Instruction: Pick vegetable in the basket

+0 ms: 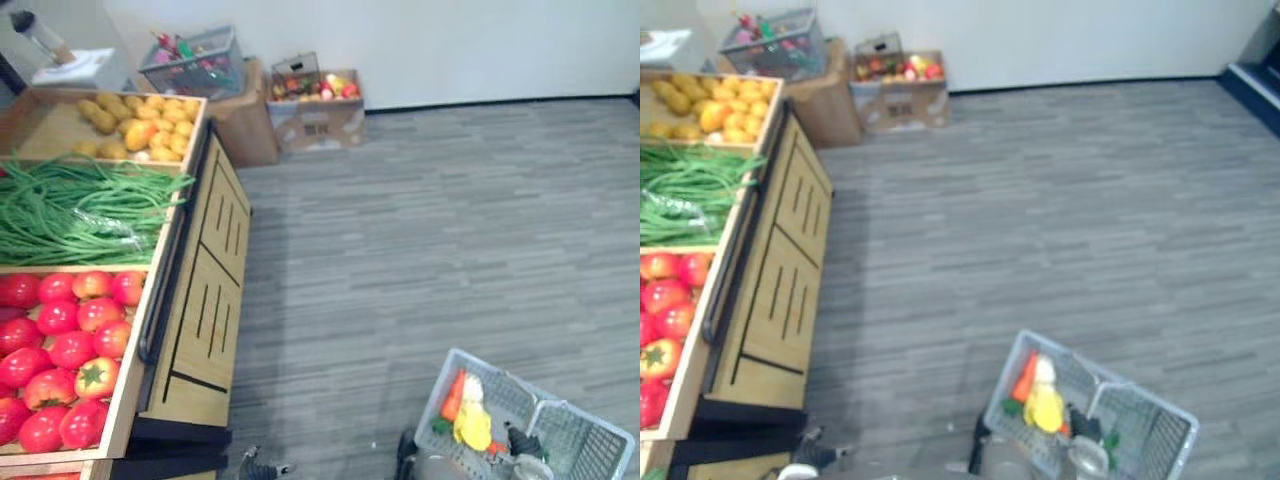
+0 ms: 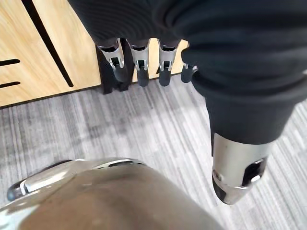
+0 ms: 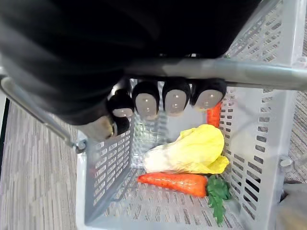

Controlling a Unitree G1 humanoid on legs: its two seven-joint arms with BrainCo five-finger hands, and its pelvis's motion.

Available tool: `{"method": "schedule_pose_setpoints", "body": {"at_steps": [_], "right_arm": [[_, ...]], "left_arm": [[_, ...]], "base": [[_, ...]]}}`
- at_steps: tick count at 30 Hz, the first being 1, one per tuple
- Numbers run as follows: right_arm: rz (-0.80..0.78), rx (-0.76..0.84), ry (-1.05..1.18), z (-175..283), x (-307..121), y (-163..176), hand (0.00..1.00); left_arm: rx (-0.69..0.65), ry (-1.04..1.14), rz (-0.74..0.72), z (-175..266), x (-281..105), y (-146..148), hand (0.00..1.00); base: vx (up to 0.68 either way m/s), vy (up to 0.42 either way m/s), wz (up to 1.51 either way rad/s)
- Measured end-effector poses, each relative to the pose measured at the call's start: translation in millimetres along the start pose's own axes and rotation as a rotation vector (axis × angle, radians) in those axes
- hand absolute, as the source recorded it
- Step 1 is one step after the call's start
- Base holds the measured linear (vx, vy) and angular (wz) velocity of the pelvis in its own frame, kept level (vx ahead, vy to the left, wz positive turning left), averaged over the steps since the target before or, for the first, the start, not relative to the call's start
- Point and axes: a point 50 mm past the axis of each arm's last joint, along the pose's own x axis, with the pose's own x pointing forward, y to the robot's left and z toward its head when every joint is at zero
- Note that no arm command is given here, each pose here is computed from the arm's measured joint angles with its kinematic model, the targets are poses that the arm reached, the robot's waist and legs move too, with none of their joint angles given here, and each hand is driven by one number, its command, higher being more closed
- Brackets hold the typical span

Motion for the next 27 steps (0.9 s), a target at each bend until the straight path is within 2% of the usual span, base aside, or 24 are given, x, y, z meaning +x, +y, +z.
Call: {"method": "schedule_pose_setpoints", "body": {"at_steps": [5, 10, 11, 15, 27], "right_arm": [[-0.045, 0.041, 0.019, -2.4, 1.6, -13.0, 1.0], [-0.064, 0.055, 0.039, -7.5, 1.2, -20.2, 1.0], [-0.077, 0.053, 0.058, -14.0, -0.5, -25.3, 1.0], [-0.07, 0.09, 0.125, -38.1, -10.9, -19.7, 1.0], [-0.056, 0.159, 0.204, -60.2, -17.4, -25.0, 1.0]], "left_arm": [[-0.014, 0.022, 0.003, -6.5, -1.9, -0.4, 0.0], [-0.044, 0.047, -0.002, -12.2, -4.7, -5.3, 0.0], [-0.064, 0.071, -0.011, -16.7, -6.8, -10.3, 0.0], [-0.061, 0.106, 0.013, -27.7, -7.5, 0.4, 0.0], [-0.322, 0.169, -0.011, -37.5, -10.0, -3.6, 0.0]], "base": [[0.1, -0.03, -0.18], [0.03, 0.151, -0.49], [0.09, 0.244, -0.4], [0.11, 0.215, -0.21], [0.05, 0.04, -0.11]]}}
